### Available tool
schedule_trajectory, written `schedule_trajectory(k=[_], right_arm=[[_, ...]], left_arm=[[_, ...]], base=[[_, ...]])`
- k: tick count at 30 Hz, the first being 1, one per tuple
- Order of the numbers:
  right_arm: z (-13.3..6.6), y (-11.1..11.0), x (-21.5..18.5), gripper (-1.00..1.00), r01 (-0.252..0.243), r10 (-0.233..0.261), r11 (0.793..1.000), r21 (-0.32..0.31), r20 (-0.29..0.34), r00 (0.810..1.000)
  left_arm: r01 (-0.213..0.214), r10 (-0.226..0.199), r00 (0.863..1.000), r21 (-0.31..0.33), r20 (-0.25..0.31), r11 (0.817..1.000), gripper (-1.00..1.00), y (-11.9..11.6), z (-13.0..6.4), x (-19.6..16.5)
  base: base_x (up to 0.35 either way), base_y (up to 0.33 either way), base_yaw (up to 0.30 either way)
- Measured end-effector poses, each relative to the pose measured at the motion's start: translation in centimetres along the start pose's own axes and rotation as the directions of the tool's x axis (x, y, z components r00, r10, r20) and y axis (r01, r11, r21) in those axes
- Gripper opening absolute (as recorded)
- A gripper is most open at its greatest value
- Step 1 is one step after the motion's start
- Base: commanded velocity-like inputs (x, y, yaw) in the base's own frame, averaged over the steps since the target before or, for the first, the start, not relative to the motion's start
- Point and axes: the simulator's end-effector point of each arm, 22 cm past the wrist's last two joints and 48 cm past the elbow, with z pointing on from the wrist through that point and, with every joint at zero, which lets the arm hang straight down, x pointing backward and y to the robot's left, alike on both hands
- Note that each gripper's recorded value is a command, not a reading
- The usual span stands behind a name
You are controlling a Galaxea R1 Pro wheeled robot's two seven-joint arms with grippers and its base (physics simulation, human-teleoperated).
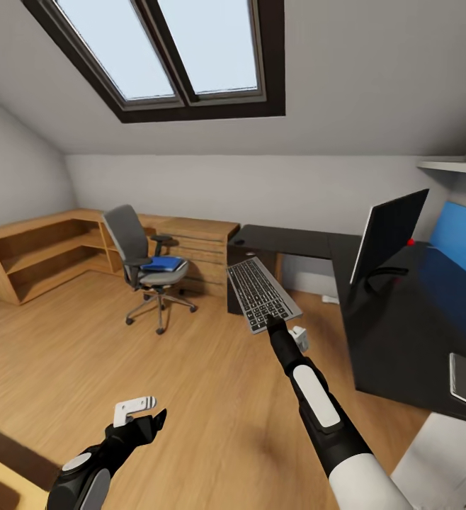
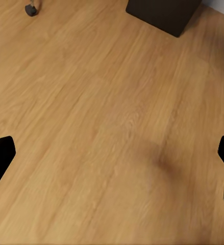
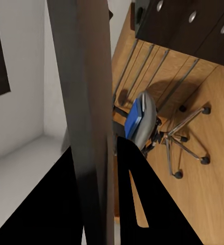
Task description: In the bedroom, organize the workspace by keeping the computer under the desk, ensuring the monitor is on the desk, placing the keyboard on the desk next to the monitor, placing the mouse on the desk next to the keyboard, moving the folder from the swivel chair onto the desk next to the mouse, stacking the notebook on top of the folder with the pen on top of the notebook, and positioning the swivel chair next to the desk.
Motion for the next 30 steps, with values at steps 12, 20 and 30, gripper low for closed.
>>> schedule_trajectory(k=[12,20,30], right_arm=[[0.1,-0.1,0.0,-1.0,-0.001,0.001,1.0,0.015,-0.002,1.0],[0.3,-0.7,0.1,-1.0,-0.004,0.004,1.0,0.024,-0.005,1.0],[0.3,-1.0,0.2,-1.0,-0.005,0.005,1.0,0.028,-0.007,1.0]], left_arm=[[0.001,-0.001,1.0,-0.003,-0.013,1.0,1.0,0.0,-0.2,-0.1],[0.001,-0.001,1.0,-0.005,-0.023,1.0,1.0,0.1,0.0,0.2],[0.001,-0.001,1.0,-0.007,-0.028,1.0,1.0,0.2,0.1,0.4]], base=[[0.186,0.174,-0.171],[0.285,0.197,-0.168],[0.316,0.129,-0.046]])
